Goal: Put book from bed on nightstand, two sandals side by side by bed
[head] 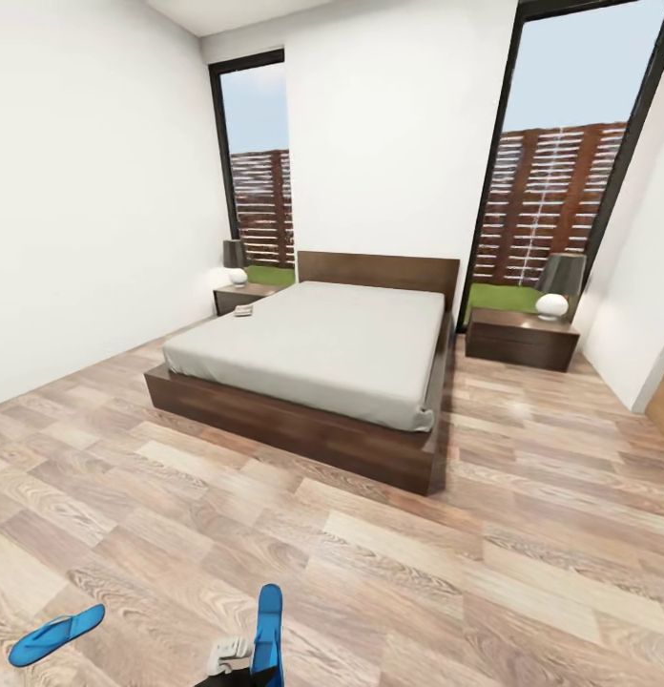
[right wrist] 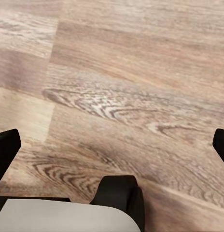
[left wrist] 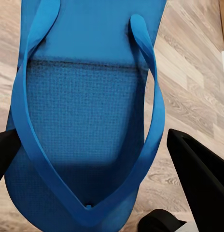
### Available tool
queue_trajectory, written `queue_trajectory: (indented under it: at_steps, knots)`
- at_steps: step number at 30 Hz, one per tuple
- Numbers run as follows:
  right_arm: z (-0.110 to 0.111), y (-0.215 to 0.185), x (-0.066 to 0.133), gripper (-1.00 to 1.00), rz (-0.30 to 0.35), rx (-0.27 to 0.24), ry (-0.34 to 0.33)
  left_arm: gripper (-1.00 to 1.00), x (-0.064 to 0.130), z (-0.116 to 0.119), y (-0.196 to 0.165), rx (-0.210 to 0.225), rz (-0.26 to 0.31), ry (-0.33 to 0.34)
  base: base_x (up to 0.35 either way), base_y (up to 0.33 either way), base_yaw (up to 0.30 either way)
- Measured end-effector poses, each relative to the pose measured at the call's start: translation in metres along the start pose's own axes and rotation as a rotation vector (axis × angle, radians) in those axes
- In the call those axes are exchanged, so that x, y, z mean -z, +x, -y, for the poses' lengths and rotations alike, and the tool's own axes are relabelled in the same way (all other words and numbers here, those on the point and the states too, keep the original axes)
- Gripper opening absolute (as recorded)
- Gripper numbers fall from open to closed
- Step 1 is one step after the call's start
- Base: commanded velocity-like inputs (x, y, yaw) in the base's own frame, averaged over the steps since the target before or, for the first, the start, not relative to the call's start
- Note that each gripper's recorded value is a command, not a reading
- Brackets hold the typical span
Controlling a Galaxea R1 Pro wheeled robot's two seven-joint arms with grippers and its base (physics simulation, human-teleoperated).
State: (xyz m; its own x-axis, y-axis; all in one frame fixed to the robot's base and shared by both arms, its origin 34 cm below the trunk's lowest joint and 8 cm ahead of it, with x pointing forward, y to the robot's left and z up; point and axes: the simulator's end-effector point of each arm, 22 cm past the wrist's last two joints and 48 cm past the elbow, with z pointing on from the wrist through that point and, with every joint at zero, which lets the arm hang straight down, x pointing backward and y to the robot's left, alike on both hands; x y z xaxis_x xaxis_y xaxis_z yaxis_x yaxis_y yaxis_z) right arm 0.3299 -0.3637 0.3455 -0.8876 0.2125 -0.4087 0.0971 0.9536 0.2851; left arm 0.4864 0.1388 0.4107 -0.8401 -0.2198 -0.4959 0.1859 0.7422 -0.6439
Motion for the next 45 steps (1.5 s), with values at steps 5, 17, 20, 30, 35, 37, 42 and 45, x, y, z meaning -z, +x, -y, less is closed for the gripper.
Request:
queue_trajectory:
  at_steps: [5,17,20,30,35,37,42,45]
  knots:
    - [0.0001,-0.0002,0.0000,1.00,0.000,0.000,0.000,-1.00,0.0000,-0.0002,0.0000,0.000,0.000,-0.001,0.000,0.000,0.280]
    - [-0.0001,-0.0002,0.0001,1.00,0.000,0.001,0.000,-1.00,0.0003,-0.0002,-0.0001,0.001,0.000,-0.001,0.156,0.000,0.282]
    - [0.0000,-0.0003,0.0000,1.00,0.000,0.001,0.000,-1.00,0.0001,-0.0004,-0.0001,0.002,0.000,-0.002,0.070,0.000,0.282]
    - [0.0001,-0.0002,-0.0001,1.00,0.000,0.001,0.001,-1.00,0.0001,-0.0004,-0.0001,0.002,0.000,-0.002,0.010,0.000,0.283]
    - [0.0001,-0.0002,-0.0001,1.00,0.000,0.001,0.001,-1.00,0.0001,-0.0004,-0.0002,0.001,0.001,-0.002,0.000,0.000,0.286]
    - [0.0002,-0.0001,-0.0001,1.00,0.000,0.001,0.001,-1.00,0.0001,-0.0004,0.0000,0.001,0.001,-0.002,0.000,0.000,0.287]
    - [0.0002,-0.0002,-0.0001,1.00,0.000,0.001,0.001,-1.00,0.0001,-0.0004,-0.0002,0.001,0.001,-0.002,0.000,0.000,0.287]
    - [0.0002,-0.0001,0.0000,1.00,0.000,0.001,0.001,-1.00,0.0001,-0.0003,-0.0002,0.001,0.001,-0.002,0.107,0.000,0.287]
